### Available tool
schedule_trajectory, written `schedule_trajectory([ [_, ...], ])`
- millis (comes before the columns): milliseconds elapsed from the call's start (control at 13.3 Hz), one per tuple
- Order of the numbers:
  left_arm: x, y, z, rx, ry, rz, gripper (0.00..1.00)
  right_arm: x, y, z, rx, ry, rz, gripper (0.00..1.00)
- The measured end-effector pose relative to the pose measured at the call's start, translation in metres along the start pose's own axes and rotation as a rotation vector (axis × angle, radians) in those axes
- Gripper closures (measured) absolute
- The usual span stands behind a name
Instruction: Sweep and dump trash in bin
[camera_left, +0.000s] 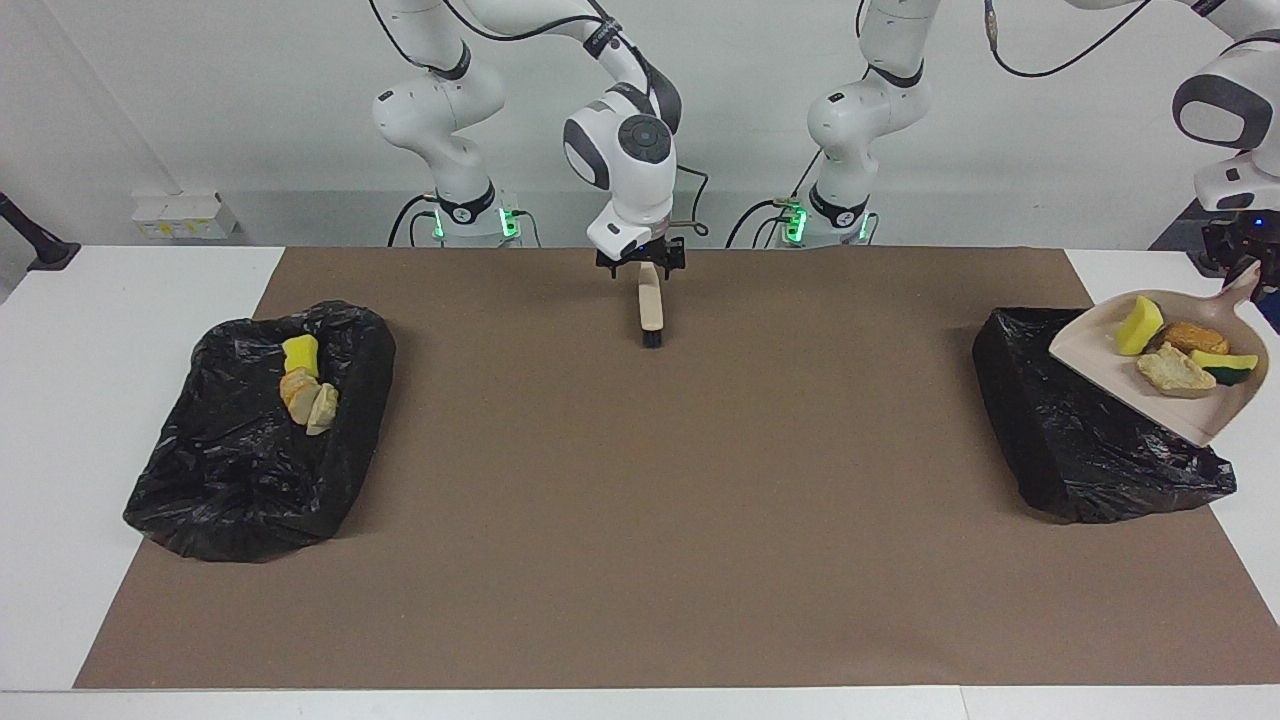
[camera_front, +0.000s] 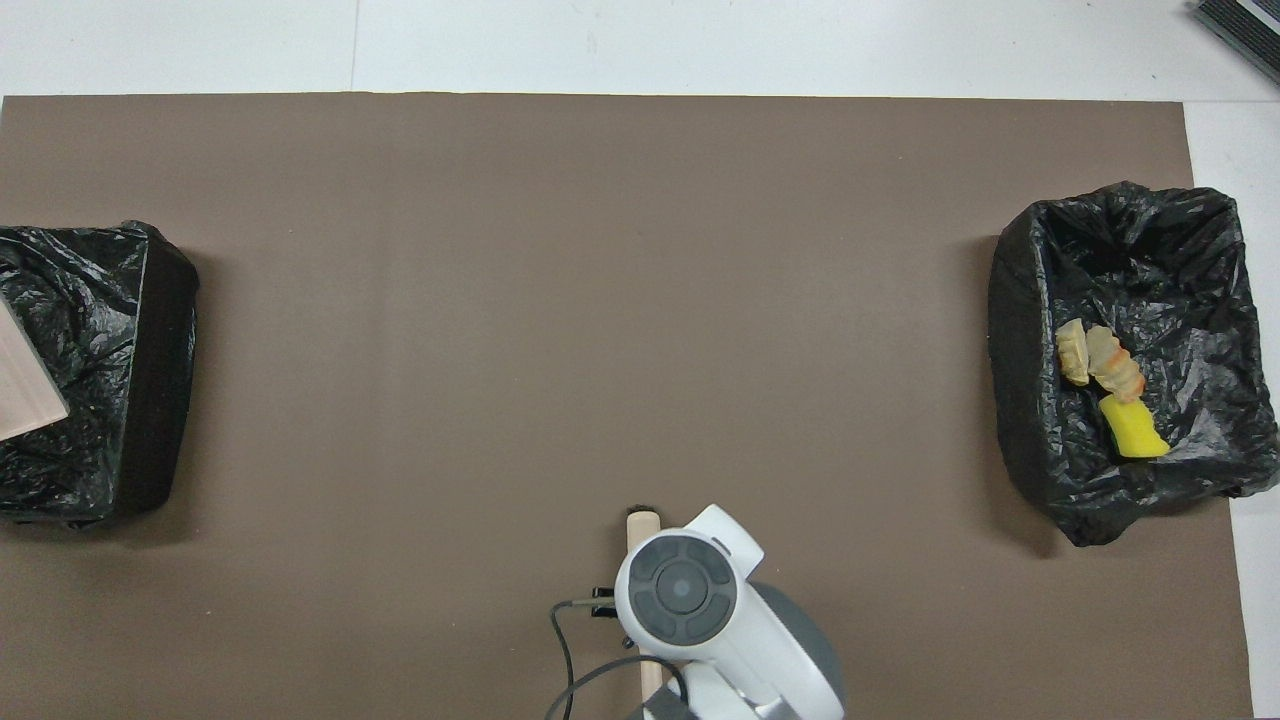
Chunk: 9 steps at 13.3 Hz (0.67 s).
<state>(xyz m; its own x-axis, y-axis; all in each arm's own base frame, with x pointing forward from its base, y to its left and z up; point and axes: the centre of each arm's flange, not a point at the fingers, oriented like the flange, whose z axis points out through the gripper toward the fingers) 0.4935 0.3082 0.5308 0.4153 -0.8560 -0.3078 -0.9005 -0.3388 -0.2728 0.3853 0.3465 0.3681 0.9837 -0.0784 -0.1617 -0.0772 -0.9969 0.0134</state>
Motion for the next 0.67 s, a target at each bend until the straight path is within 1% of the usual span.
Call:
schedule_trajectory([
  [225, -0.002, 0.001, 0.0, -0.011, -0.045, 0.012, 0.67, 0.053, 0.035, -0.04, 0.037, 0.075, 0.049, 0.0],
  [375, -0.003, 0.001, 0.0, -0.017, -0.081, 0.006, 0.67, 0.079, 0.058, -0.066, 0.069, 0.115, 0.06, 0.0],
  [525, 0.002, 0.001, -0.001, -0.02, -0.135, 0.005, 0.67, 0.095, 0.072, -0.086, 0.076, 0.156, 0.064, 0.0],
  [675, 0.012, 0.0, -0.004, -0.016, -0.191, 0.026, 0.67, 0.1, 0.076, -0.101, 0.076, 0.187, 0.065, 0.0],
])
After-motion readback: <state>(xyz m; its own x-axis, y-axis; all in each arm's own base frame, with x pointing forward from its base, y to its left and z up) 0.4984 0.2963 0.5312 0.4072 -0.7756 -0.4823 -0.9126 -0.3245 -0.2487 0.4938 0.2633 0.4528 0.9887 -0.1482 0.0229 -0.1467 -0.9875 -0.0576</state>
